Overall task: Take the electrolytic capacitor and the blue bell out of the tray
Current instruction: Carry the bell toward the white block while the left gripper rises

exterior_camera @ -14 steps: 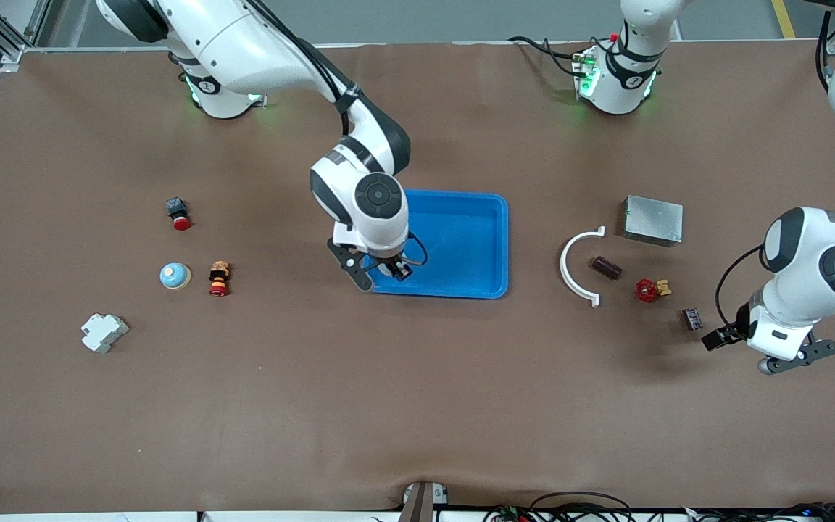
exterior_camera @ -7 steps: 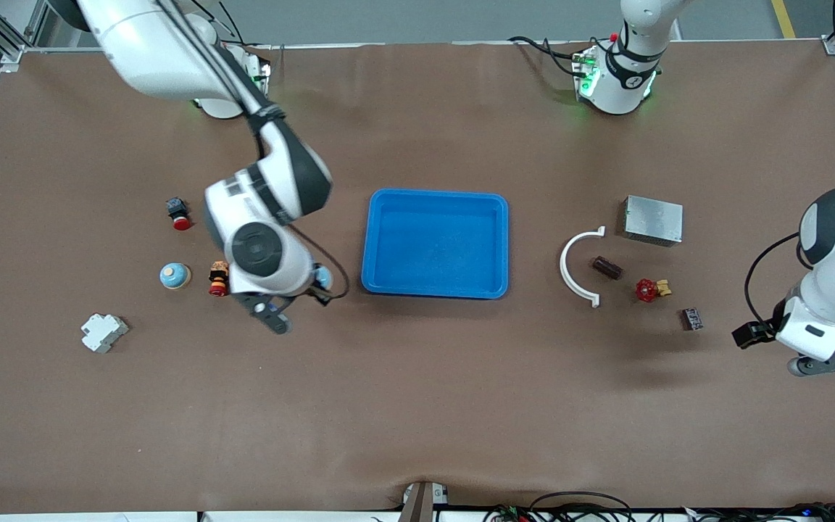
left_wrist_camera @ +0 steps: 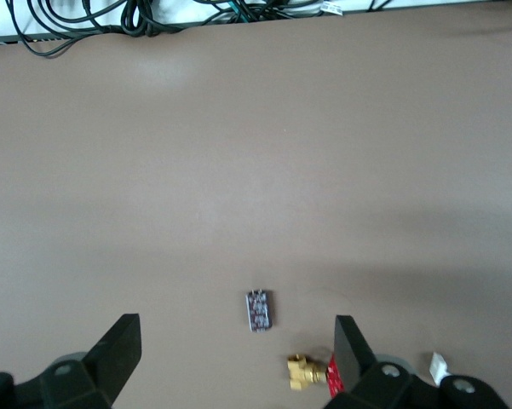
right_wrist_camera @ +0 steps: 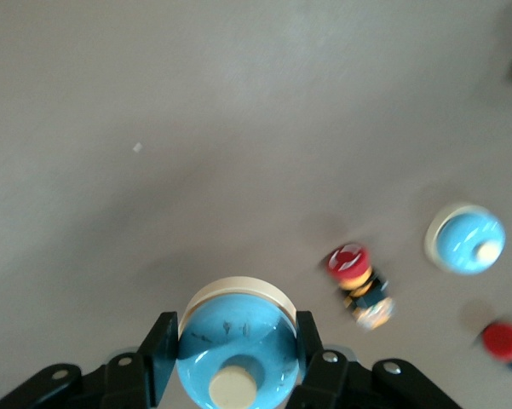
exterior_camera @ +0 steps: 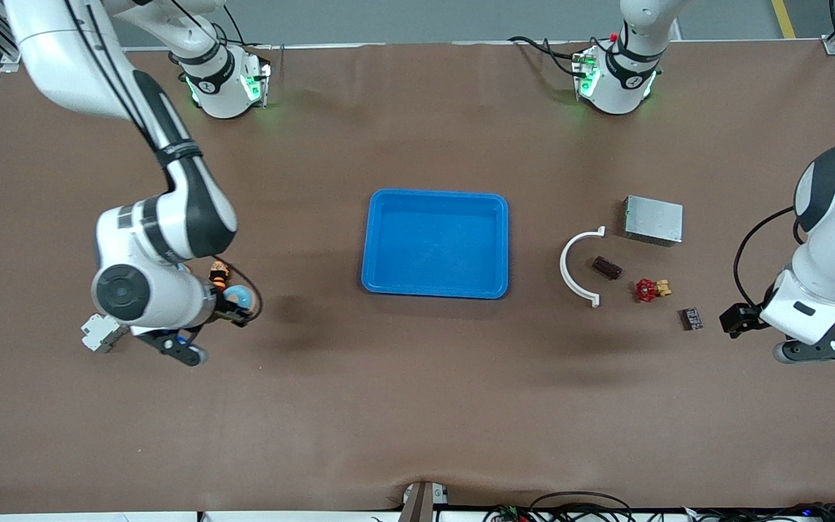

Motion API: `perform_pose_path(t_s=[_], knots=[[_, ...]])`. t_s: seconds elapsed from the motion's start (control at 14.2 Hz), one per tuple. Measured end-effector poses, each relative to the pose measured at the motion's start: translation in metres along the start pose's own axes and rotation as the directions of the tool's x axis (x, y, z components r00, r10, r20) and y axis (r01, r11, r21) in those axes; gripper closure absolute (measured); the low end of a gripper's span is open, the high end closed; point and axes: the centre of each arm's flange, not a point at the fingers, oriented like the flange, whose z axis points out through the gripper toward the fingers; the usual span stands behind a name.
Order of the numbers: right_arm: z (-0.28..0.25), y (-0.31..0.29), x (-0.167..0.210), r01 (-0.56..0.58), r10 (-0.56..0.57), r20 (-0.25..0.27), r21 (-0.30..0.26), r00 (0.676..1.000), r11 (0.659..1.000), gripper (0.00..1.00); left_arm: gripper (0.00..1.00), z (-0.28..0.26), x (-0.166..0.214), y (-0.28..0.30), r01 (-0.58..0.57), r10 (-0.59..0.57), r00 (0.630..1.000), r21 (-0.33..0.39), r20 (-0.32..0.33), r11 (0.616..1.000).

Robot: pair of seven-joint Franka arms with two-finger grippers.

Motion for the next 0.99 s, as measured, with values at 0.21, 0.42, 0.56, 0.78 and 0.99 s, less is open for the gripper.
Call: perform_pose_path(t_s=[0.21,0.42,0.56,0.78,0.99], knots=[[0.016,0.048,0.034,0.07,-0.069,-0.029,0.035,0.997,0.997,0.4,0.0,-0.014,-0.007,0.011,-0.036,0.035,0.998,0.026,0.049,0.999],[0.041,0.093,0.056,0.138,-0.135,-0.059,0.057,0.989,0.989,0.4,0.0,-0.017,-0.007,0.019,-0.058,0.056,0.998,0.046,0.041,0.997],[0.056,0.111,0.062,0.162,-0.157,-0.081,0.067,0.984,0.984,0.4,0.0,-0.023,-0.006,0.03,-0.073,0.072,0.997,0.043,0.03,0.996],[0.064,0.119,0.066,0.187,-0.179,-0.12,0.06,0.977,0.981,0.4,0.0,-0.043,0.003,0.039,-0.071,0.071,0.997,0.023,-0.01,0.997],[0.066,0.124,0.07,0.206,-0.199,-0.158,0.031,0.967,0.978,0.4,0.0,-0.041,0.01,0.075,-0.104,0.104,0.994,0.033,-0.02,0.994]])
